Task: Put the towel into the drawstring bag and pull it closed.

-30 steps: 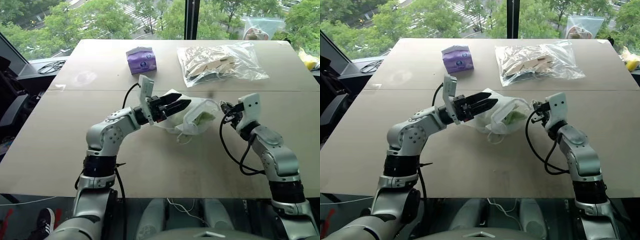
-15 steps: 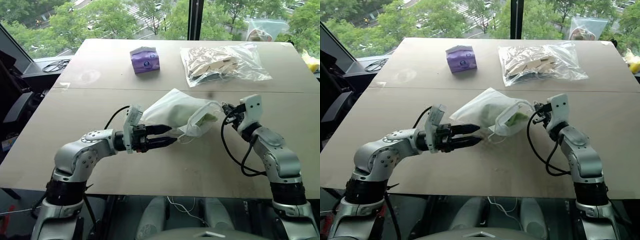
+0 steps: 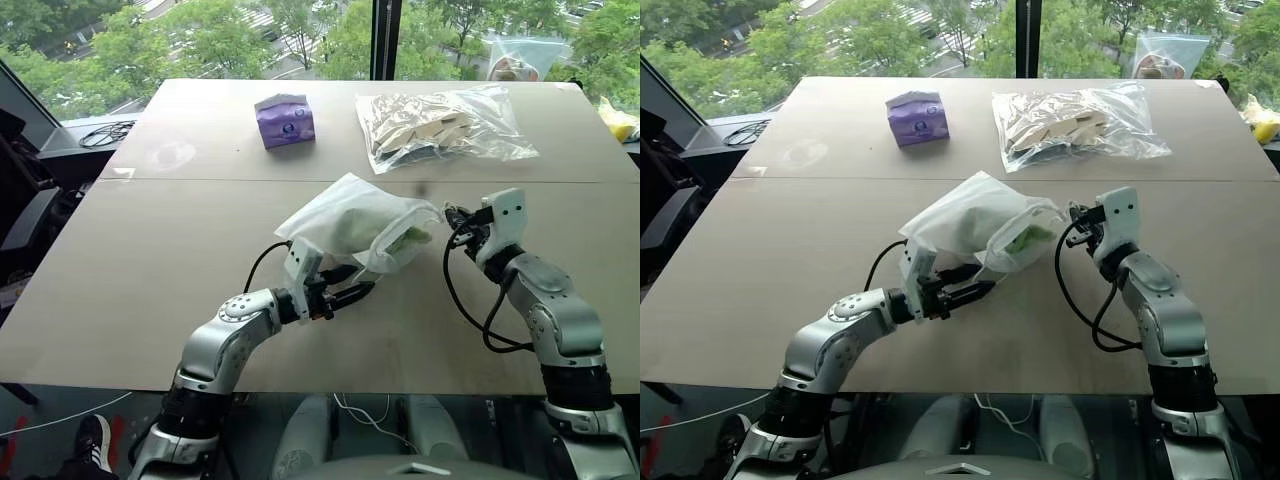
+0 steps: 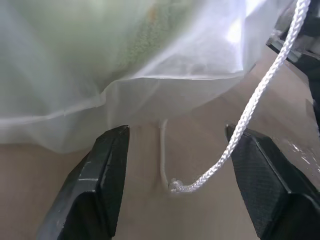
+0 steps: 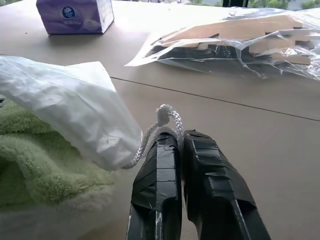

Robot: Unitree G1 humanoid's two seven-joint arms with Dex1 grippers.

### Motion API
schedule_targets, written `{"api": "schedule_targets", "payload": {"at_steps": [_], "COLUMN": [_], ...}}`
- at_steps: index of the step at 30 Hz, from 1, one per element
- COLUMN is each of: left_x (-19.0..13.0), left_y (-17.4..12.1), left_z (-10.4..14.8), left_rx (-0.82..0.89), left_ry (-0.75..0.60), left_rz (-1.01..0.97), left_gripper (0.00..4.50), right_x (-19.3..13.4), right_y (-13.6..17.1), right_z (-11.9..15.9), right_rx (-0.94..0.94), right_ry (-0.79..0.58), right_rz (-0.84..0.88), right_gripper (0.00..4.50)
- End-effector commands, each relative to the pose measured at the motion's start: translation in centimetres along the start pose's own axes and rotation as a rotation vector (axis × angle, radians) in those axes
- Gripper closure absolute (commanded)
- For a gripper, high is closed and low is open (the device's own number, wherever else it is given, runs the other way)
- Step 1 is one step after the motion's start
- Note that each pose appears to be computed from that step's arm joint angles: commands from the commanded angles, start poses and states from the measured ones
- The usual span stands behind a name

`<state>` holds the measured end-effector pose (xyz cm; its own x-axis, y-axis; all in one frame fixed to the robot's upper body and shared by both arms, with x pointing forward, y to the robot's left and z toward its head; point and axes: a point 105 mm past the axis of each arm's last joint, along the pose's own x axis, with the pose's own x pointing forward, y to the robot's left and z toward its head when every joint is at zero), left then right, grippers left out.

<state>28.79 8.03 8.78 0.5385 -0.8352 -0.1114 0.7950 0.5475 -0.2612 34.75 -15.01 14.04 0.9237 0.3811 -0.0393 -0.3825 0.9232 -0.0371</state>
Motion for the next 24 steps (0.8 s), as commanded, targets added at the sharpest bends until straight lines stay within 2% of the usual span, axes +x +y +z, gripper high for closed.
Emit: {"api": "schedule_targets", "payload": {"at_steps": [1, 3, 4, 8, 12, 15, 18, 21, 24], "left_x": [0.0, 0.0, -0.1, -0.9, -2.8, -5.4, -8.2, -9.9, -11.6], "left_y": [0.3, 0.3, 0.5, 1.8, 4.5, 6.6, 9.1, 10.5, 11.7], "left_z": [0.9, 0.9, 1.0, 1.6, 3.2, 6.3, 10.4, 14.0, 16.9], "left_rx": [0.048, 0.063, 0.071, 0.133, 0.424, 0.647, 0.771, 0.825, 0.806], "left_ry": [-0.067, -0.084, -0.099, -0.150, -0.170, -0.234, -0.302, -0.376, -0.442], "left_rz": [0.059, 0.088, 0.114, 0.264, 0.535, 0.769, 0.987, 1.110, 1.235], "left_gripper": [3.39, 4.27, 4.41, 4.41, 4.41, 4.41, 4.41, 4.41, 4.41], "right_x": [-0.2, -0.2, -0.2, -0.2, -0.5, -1.8, -3.8, -4.9, -6.1], "right_y": [0.4, 0.5, 0.5, -0.1, -4.2, -7.8, -10.6, -11.9, -13.3], "right_z": [1.6, 1.6, 1.6, 1.7, 2.7, 4.8, 6.9, 8.1, 8.7], "right_rx": [-0.006, -0.004, -0.003, -0.011, -0.124, -0.252, -0.287, -0.260, -0.231], "right_ry": [-0.062, -0.062, -0.063, -0.073, -0.116, -0.197, -0.277, -0.330, -0.358], "right_rz": [0.001, 0.001, -0.001, -0.039, -0.291, -0.551, -0.778, -0.890, -0.988], "right_gripper": [4.50, 4.50, 4.50, 4.50, 4.50, 4.50, 4.50, 4.50, 4.50]}}
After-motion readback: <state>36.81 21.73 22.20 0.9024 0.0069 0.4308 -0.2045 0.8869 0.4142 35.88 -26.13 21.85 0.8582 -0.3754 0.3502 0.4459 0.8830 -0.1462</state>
